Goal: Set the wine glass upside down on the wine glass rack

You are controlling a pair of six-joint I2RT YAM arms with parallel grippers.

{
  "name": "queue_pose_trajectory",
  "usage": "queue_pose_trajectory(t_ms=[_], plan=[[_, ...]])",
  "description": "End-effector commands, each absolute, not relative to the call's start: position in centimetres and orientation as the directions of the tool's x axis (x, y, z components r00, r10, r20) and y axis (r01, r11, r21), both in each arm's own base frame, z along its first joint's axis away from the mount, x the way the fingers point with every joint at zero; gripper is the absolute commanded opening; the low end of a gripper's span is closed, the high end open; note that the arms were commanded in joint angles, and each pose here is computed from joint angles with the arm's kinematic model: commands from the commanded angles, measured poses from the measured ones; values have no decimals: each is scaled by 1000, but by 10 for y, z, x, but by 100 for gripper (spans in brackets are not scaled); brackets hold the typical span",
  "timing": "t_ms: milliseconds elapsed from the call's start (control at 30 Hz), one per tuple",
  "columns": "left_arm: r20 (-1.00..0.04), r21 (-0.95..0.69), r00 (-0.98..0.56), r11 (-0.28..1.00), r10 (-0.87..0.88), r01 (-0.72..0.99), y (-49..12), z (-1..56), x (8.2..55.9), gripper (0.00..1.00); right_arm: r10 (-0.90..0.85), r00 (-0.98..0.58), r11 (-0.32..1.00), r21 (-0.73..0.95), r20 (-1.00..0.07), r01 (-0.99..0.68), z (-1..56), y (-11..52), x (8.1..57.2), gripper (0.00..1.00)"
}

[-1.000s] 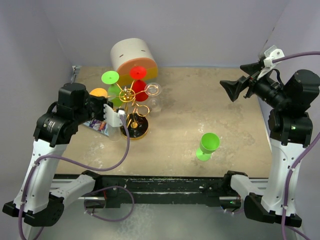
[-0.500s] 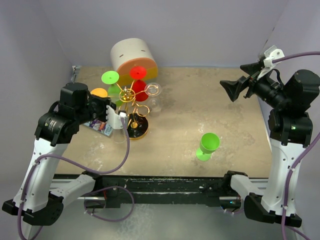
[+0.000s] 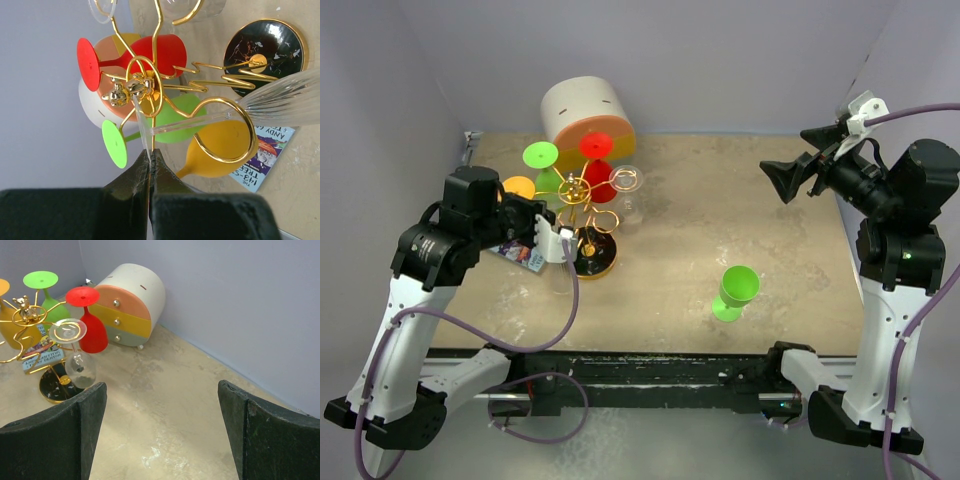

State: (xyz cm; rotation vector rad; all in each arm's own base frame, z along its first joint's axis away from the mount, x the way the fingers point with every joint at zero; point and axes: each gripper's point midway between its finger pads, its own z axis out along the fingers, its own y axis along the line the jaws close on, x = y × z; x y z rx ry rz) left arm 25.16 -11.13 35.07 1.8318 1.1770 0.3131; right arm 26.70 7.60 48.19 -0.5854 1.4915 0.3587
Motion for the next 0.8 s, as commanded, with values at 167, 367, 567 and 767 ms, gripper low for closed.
queue_pose_trajectory(t_ms=[167,367,567,767], plan=[[-243,792,540,-156,806,590,-112,351,238,0,-144,125,802,-190,-982,-567,495,78,260,94],[-256,768,546,-175,798,616,-111,343,227,0,-144,118,803,-185,-983,-566,492,77,262,94],[-274,755,553,-180,787,630,-112,338,220,0,-142,114,804,-182,-983,-566,492,77,263,94],[-280,747,558,-187,781,638,-114,333,219,0,-145,115,807,-185,-983,-561,492,76,263,94]])
